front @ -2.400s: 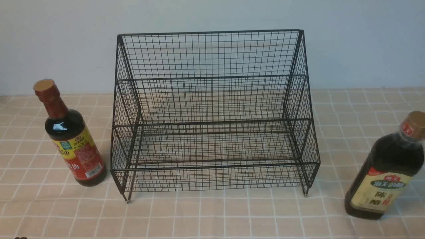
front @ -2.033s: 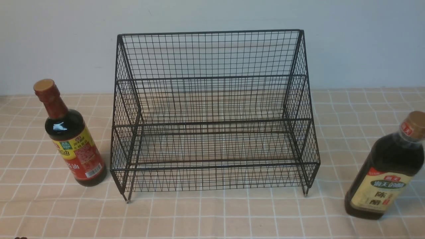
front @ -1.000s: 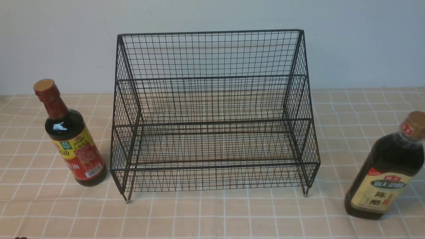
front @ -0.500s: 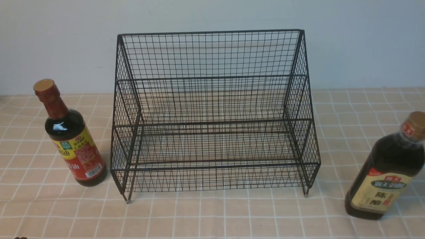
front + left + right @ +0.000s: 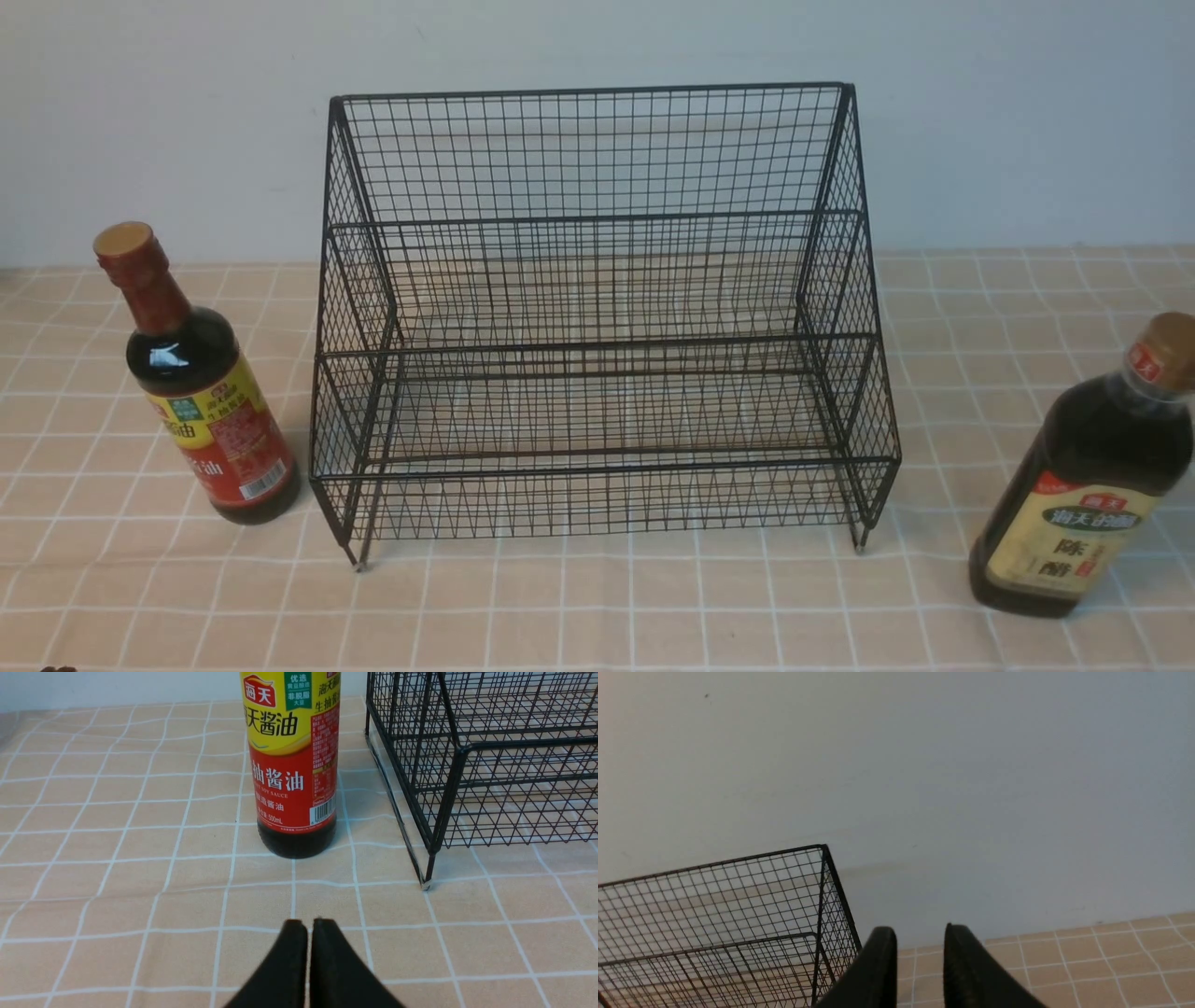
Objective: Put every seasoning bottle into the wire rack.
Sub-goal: Use the right arm to grab the condiment bottle closest to it
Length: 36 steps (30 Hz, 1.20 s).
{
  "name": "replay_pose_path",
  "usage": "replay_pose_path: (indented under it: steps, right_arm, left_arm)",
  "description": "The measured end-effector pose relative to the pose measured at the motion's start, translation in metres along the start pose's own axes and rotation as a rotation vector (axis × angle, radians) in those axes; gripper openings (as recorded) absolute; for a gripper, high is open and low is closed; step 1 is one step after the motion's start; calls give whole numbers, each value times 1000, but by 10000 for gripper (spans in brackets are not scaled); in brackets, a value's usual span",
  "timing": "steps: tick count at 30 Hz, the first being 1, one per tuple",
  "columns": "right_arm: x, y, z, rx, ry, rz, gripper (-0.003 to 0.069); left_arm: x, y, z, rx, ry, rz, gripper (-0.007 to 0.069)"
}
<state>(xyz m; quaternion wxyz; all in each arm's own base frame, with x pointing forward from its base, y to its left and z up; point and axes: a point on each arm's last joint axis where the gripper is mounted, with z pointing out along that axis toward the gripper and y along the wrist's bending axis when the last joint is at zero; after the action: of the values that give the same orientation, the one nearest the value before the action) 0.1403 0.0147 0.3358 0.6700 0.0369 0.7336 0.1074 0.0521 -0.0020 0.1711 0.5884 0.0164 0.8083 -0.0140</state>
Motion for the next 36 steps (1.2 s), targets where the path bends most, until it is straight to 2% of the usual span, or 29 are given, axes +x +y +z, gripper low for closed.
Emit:
replay_pose_path:
  steps: [2,4,10,16,25,27,30,36]
  right_arm:
    - [1,6,17,-29,30,-42,234]
    - [4,6,25,-32,50,-55,261]
    - [26,5,54,-19,178,-96,444]
    - [39,3,62,-13,270,-118,529]
    - [52,0,68,0,377,-123,524]
    - [54,-1,69,1,385,-126,482]
    - [54,-1,70,-2,382,-156,308]
    - [52,-1,70,-4,375,-201,314]
  left_arm:
    - [0,0,0,0,0,0,-7]
    - [0,0,0,0,0,0,-7]
    - [0,0,0,0,0,0,-7]
    - [0,0,0,0,0,0,-7]
    - [0,0,0,0,0,0,-7]
    - [0,0,0,0,0,0,-7]
    - [0,0,0,0,0,0,-7]
    - [0,0,0,0,0,0,-7]
